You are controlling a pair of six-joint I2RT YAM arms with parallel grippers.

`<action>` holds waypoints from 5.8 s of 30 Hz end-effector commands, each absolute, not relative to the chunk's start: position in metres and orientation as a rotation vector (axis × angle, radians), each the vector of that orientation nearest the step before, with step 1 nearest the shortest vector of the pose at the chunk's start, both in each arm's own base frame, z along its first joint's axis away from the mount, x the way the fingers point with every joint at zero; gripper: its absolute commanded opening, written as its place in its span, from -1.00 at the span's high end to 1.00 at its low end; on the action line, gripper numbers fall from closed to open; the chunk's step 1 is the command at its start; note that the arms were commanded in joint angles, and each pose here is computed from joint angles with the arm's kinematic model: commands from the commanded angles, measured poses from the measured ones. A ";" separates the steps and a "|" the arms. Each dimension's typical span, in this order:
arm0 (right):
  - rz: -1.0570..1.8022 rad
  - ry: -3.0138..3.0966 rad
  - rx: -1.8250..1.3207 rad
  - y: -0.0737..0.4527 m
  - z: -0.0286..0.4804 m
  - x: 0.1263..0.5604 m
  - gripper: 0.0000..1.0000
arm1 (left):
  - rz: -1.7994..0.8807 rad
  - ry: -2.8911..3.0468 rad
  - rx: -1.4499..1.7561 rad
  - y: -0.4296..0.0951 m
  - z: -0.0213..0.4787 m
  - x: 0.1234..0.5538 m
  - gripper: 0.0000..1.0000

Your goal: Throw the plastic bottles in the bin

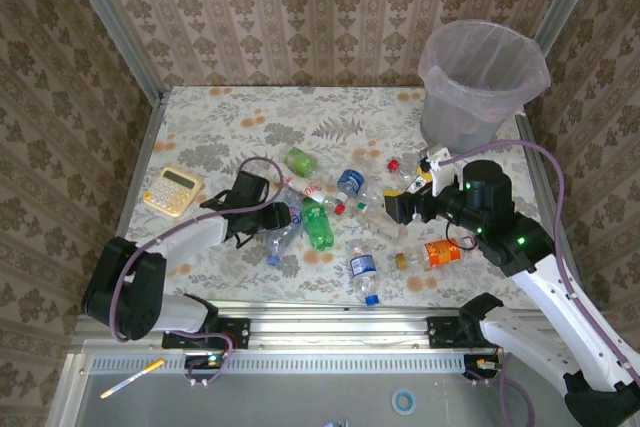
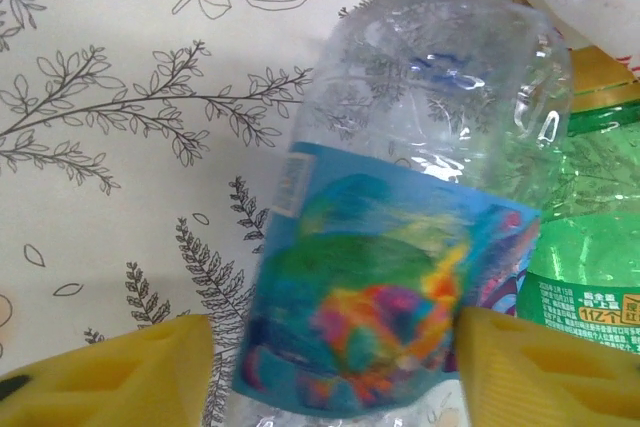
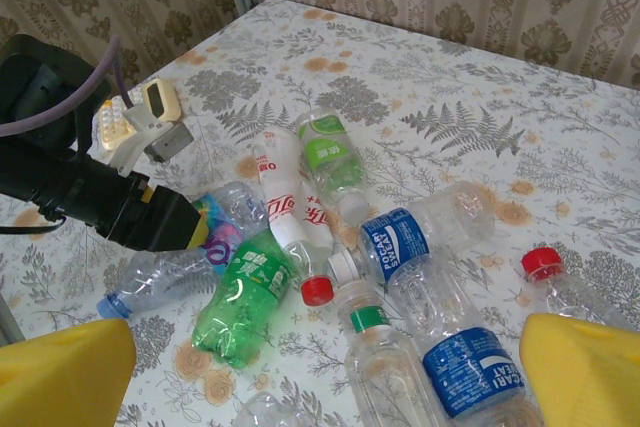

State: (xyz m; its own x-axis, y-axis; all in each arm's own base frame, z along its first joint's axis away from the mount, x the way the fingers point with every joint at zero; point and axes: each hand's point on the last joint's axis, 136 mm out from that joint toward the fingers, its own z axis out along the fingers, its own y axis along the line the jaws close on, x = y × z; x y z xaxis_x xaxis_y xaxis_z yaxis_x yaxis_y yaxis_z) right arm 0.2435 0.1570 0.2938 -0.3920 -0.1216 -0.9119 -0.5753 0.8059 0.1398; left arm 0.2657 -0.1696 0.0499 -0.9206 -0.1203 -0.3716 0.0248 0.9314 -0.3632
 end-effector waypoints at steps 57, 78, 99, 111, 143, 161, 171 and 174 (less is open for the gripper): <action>1.042 1.892 -0.598 0.216 0.286 0.220 -1.00 | -1.224 1.703 0.658 -0.282 0.300 0.211 0.50; 1.124 1.814 -0.536 0.229 0.283 0.262 -1.00 | -1.357 1.639 0.724 -0.318 0.305 0.209 0.51; 1.180 1.779 -0.570 0.234 0.292 0.260 0.01 | -1.430 1.637 0.736 -0.336 0.292 0.213 0.50; 1.114 1.811 -0.542 0.225 0.294 0.259 0.44 | -1.390 1.682 0.689 -0.328 0.284 0.222 -0.55; -0.155 1.543 -0.420 0.109 0.452 0.356 0.48 | -1.071 1.805 0.492 -0.248 0.275 0.241 -1.00; -0.555 1.121 -0.366 0.091 0.577 0.385 0.44 | -1.048 1.852 0.442 -0.242 0.258 0.253 -1.00; -0.566 1.077 -0.227 0.048 0.607 0.377 0.45 | -1.048 1.863 0.433 -0.239 0.255 0.258 -1.00; -0.539 1.074 -0.171 0.028 0.612 0.370 0.44 | -1.052 1.867 0.430 -0.239 0.253 0.259 -1.00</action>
State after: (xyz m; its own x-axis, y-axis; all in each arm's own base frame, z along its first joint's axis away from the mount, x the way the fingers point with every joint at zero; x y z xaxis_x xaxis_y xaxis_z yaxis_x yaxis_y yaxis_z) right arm 0.3980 0.0507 0.5740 0.2709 -0.5716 -0.7745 0.2713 0.8173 -0.5083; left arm 0.2583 -0.2386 0.2552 -0.5197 -0.1318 -0.8441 0.6477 0.5835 -0.4899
